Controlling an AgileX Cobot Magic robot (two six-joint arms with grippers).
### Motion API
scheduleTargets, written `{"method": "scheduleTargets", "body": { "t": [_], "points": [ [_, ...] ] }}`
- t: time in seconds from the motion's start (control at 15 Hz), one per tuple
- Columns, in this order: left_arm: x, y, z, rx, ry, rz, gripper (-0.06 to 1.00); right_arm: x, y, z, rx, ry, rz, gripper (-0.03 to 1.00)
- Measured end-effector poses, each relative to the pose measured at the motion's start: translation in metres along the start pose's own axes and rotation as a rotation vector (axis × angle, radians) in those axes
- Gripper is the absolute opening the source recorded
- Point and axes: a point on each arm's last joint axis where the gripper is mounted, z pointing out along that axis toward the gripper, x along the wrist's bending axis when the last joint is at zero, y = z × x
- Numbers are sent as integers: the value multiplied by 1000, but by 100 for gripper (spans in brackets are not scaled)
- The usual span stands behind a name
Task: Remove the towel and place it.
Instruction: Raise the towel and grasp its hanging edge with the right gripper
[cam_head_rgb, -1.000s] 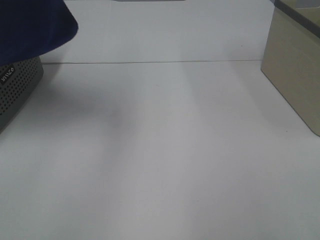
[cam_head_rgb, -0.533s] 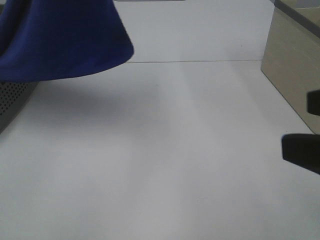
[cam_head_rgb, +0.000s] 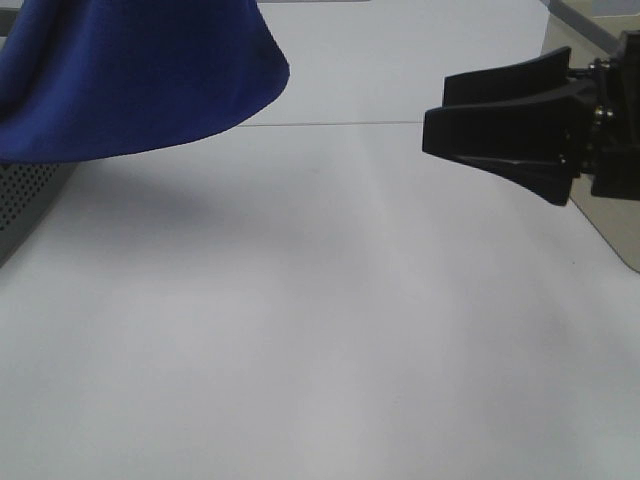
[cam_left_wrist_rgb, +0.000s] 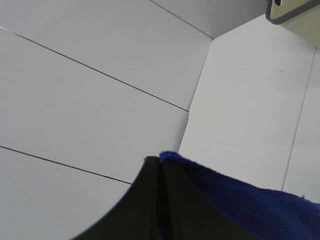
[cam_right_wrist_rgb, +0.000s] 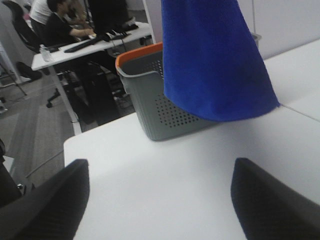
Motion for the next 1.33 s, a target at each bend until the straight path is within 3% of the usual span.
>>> {"method": "scheduleTargets", "body": {
  "t": [0.13, 0.27, 0.73, 0.93, 1.27, 1.33],
  "points": [
    [-7, 12, -2, -43, -19, 5, 0, -38, -5, 27, 2, 75, 45, 76],
    [-10, 17, -4, -59, -29, 8, 0, -46, -5, 43, 14, 113, 45, 76],
    [-19, 29, -7, -102, -62, -5, 0, -53, 5, 109, 71, 190, -27, 76],
    [-19, 29, -7, -103, -63, -6, 0, -51, 6, 117, 101, 218, -18, 75],
    [-21, 27, -7, -78, -81, -4, 0, -47, 2, 115, 148, 263, 4, 3],
    [-21, 26, -7, -68, -88, -3, 0, -47, 1, 115, 155, 267, 6, 2]
  ]
}}
